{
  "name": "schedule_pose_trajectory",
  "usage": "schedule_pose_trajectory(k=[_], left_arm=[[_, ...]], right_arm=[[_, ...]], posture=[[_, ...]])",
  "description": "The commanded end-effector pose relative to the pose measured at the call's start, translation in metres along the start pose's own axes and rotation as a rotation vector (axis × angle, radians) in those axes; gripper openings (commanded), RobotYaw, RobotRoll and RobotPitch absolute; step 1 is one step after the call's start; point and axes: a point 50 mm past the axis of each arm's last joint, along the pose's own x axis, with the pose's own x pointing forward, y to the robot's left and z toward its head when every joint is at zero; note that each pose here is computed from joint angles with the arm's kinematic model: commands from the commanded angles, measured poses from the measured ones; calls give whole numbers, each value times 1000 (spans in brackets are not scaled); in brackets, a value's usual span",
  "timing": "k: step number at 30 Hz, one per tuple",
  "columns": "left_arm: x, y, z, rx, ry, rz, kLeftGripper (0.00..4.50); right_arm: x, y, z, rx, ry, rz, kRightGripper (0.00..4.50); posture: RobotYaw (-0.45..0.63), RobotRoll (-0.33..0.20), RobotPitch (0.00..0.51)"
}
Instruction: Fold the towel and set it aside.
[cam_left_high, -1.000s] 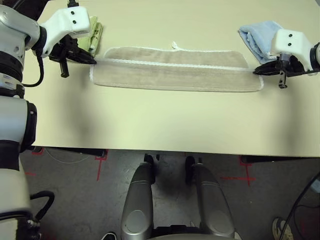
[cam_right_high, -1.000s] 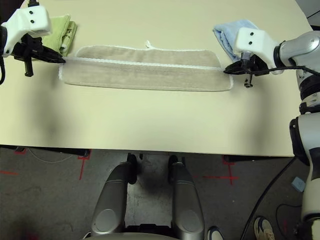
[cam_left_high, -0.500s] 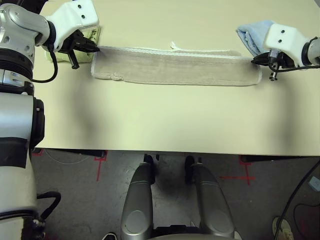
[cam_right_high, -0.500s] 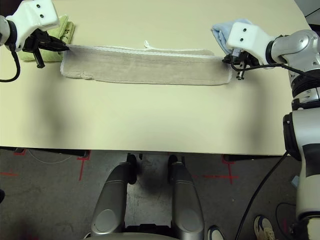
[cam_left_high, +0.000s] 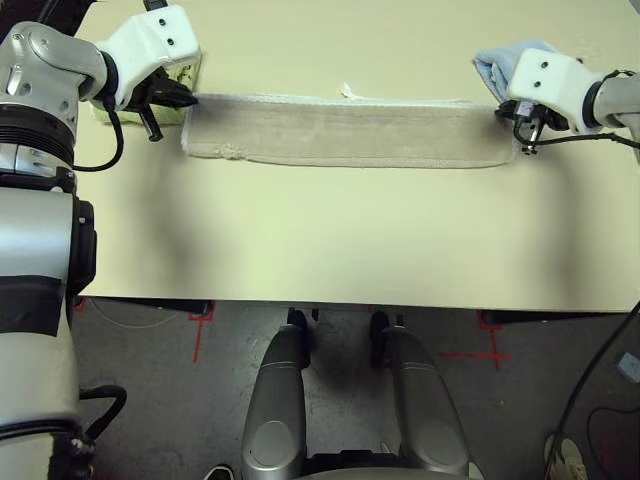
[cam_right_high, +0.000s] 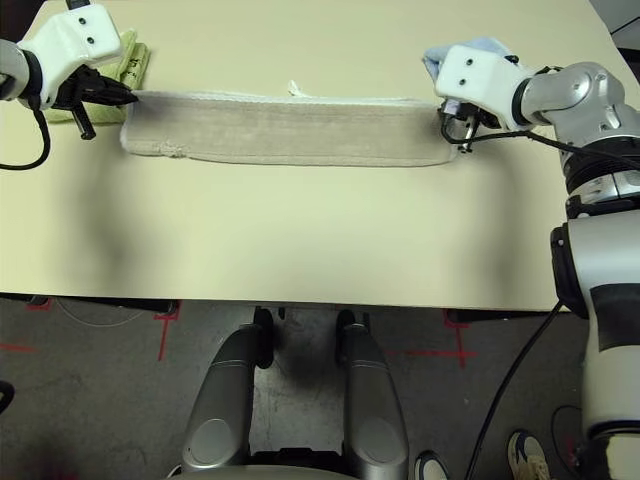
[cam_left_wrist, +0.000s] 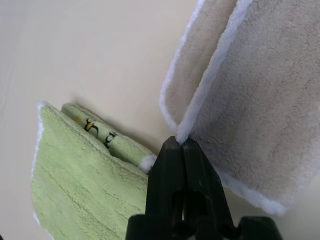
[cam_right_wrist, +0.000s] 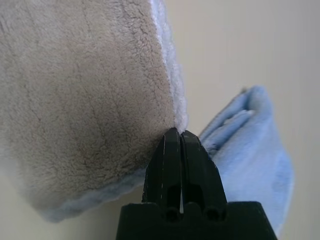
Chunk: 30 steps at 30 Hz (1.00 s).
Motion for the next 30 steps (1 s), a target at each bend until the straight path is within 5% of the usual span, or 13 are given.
schedule_pose_trajectory(k=[1, 17, 21, 30], left_arm=[[2, -3, -10, -14, 28, 26, 16], [15, -9, -10, 7, 24, 86, 16], [17, -6, -7, 5, 4, 179, 697], [4, 4, -4, -12, -60, 218, 4150]], right_arm=[[-3, -2, -7, 28, 31, -34, 0], [2, 1, -8, 35, 50, -72, 0], [4, 4, -7, 57, 19, -53, 1115], [-6, -7, -8, 62, 3, -115, 4489]], posture=[[38, 0, 331], [31, 0, 331], [32, 0, 331], [37, 0, 324]])
